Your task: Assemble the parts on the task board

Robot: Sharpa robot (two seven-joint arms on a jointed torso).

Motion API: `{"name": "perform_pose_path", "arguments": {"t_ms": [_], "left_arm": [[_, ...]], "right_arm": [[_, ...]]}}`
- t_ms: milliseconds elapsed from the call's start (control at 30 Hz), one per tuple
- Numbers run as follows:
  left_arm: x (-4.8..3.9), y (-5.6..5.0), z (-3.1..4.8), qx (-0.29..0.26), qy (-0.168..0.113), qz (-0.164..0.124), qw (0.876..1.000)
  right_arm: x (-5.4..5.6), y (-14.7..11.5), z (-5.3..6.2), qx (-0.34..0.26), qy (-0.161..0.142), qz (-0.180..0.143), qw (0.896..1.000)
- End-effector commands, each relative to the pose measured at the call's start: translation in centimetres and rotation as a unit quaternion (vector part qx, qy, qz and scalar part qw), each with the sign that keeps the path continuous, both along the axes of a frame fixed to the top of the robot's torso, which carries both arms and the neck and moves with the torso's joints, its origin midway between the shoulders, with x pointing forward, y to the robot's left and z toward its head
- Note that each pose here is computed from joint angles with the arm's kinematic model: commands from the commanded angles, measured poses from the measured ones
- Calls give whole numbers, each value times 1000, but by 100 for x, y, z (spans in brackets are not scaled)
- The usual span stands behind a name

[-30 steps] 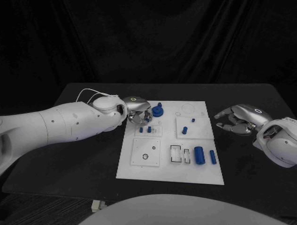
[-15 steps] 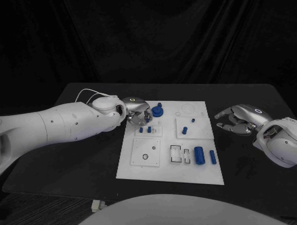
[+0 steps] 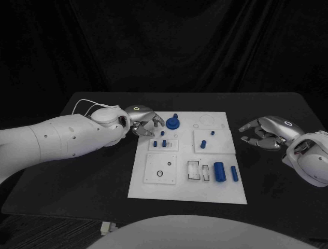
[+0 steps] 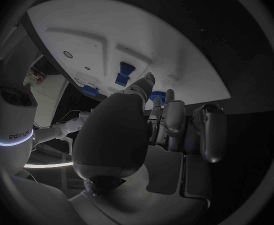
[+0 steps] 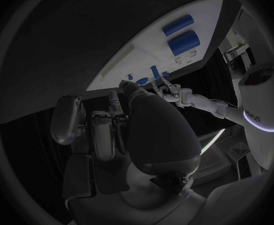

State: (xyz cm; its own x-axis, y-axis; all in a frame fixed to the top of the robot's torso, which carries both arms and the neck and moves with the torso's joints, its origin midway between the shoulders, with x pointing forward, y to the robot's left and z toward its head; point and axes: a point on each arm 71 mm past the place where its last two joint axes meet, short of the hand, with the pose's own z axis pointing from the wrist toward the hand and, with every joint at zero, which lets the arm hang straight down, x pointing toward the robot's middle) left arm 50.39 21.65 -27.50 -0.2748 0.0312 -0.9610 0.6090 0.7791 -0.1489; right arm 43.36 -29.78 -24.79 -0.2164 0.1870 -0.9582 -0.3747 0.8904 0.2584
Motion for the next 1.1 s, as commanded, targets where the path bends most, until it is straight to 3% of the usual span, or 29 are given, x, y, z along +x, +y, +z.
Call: {"name": "perform_pose_path", "arguments": {"t_ms": [33, 200, 367, 500, 633, 700, 733, 833, 967, 1100], "left_arm": [[-16, 72, 129, -40, -71, -7, 997], [-62, 292, 259, -60, -120, -2, 991], [-150, 458, 424, -136, -121, 13, 983], [-192, 559, 536, -246, -67, 34, 966], [-229, 619, 609, -368, 6, 51, 928], [-255, 618, 635, -426, 45, 52, 902], [-263, 612, 641, -441, 57, 51, 894], [-306, 555, 668, -508, 112, 39, 853], [-346, 496, 680, -540, 145, 25, 829], [-372, 440, 677, -555, 166, 13, 815]], "right_arm": [[-14, -22, 66, 6, -14, -8, 1000], [36, -13, 278, 12, -39, -9, 999], [130, 27, 564, 15, -64, -8, 998], [205, 79, 746, 4, -68, -9, 998], [276, 188, 810, -31, -52, -1, 998], [313, 258, 813, -50, -47, 9, 998], [323, 278, 810, -56, -45, 13, 997], [352, 392, 737, -91, -37, 34, 995], [364, 490, 643, -115, -37, 54, 991], [365, 561, 537, -134, -43, 72, 987]]}}
